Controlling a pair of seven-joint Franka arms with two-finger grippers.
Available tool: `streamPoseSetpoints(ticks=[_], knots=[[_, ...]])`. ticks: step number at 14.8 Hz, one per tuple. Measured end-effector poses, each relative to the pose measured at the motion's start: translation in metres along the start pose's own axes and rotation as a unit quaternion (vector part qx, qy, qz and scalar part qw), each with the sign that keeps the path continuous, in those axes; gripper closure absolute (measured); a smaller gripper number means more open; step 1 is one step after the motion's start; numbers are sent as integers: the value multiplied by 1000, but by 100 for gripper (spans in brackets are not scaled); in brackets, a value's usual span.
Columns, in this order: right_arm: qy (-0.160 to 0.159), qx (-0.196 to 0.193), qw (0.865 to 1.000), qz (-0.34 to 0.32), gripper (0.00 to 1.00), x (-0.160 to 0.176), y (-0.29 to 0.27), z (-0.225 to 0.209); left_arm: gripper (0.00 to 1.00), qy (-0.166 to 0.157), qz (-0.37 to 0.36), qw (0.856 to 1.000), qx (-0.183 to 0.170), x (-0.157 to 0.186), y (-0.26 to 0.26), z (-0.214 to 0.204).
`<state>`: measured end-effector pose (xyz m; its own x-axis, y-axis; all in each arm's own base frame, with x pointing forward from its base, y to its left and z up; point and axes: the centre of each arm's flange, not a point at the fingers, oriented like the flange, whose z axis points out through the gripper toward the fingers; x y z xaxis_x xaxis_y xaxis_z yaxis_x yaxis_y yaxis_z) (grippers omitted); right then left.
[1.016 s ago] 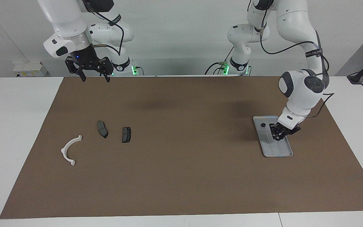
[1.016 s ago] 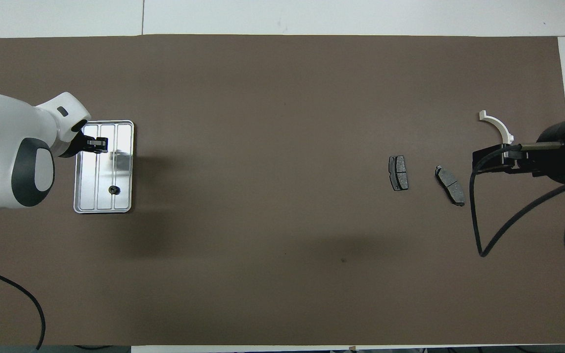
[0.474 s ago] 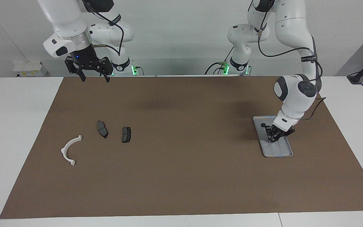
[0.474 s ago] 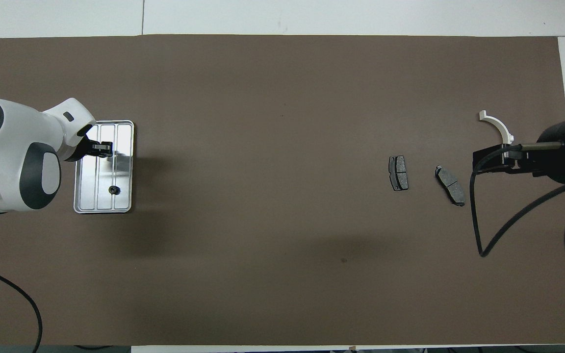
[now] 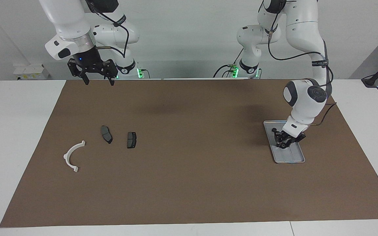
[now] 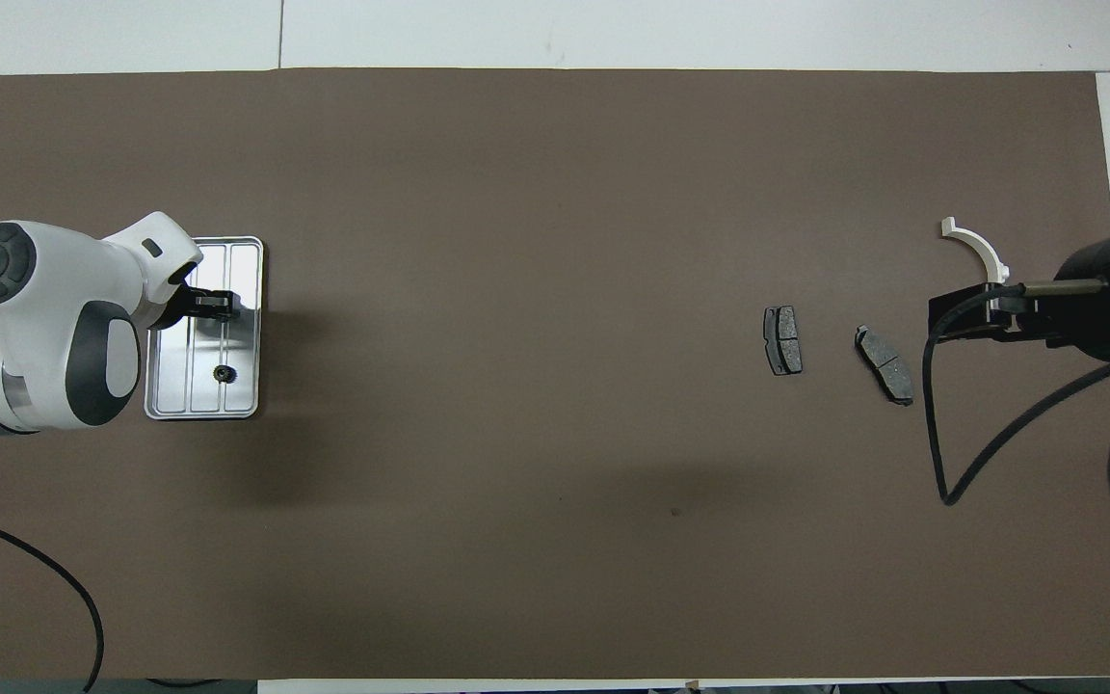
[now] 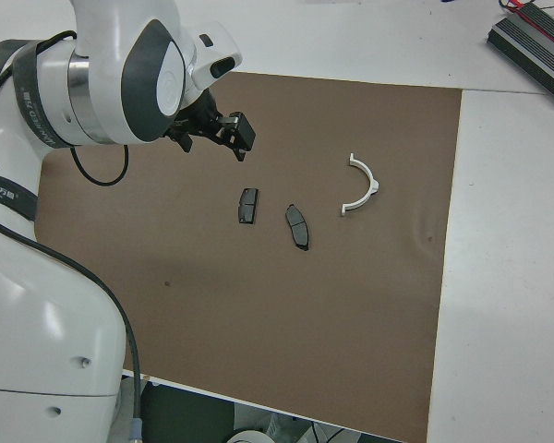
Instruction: Pick bearing gear from pile to tray
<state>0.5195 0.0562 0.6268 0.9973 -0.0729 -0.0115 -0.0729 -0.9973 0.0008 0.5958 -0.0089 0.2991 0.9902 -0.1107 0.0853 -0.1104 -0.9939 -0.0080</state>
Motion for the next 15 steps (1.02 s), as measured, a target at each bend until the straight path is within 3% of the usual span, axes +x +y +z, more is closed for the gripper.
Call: streamPoseSetpoints(ticks=[3, 4, 7, 10, 15], knots=[[0, 0, 1000, 0, 0, 0, 0, 0, 4, -26, -2, 1000, -2, 12, -2, -31], [0, 0, 1000, 0, 0, 0, 0, 0, 0, -26, -4, 1000, -2, 21, -3, -57], [0, 0, 1000, 1, 0, 0, 1, 0, 0, -5, -17, 1000, -9, 36, -6, -145], [0, 0, 1000, 1, 0, 0, 1, 0, 0, 0, -34, 999, -8, 28, -17, -228], [0, 0, 1000, 1, 0, 0, 1, 0, 0, 13, -53, 998, -4, -8, -32, -309]])
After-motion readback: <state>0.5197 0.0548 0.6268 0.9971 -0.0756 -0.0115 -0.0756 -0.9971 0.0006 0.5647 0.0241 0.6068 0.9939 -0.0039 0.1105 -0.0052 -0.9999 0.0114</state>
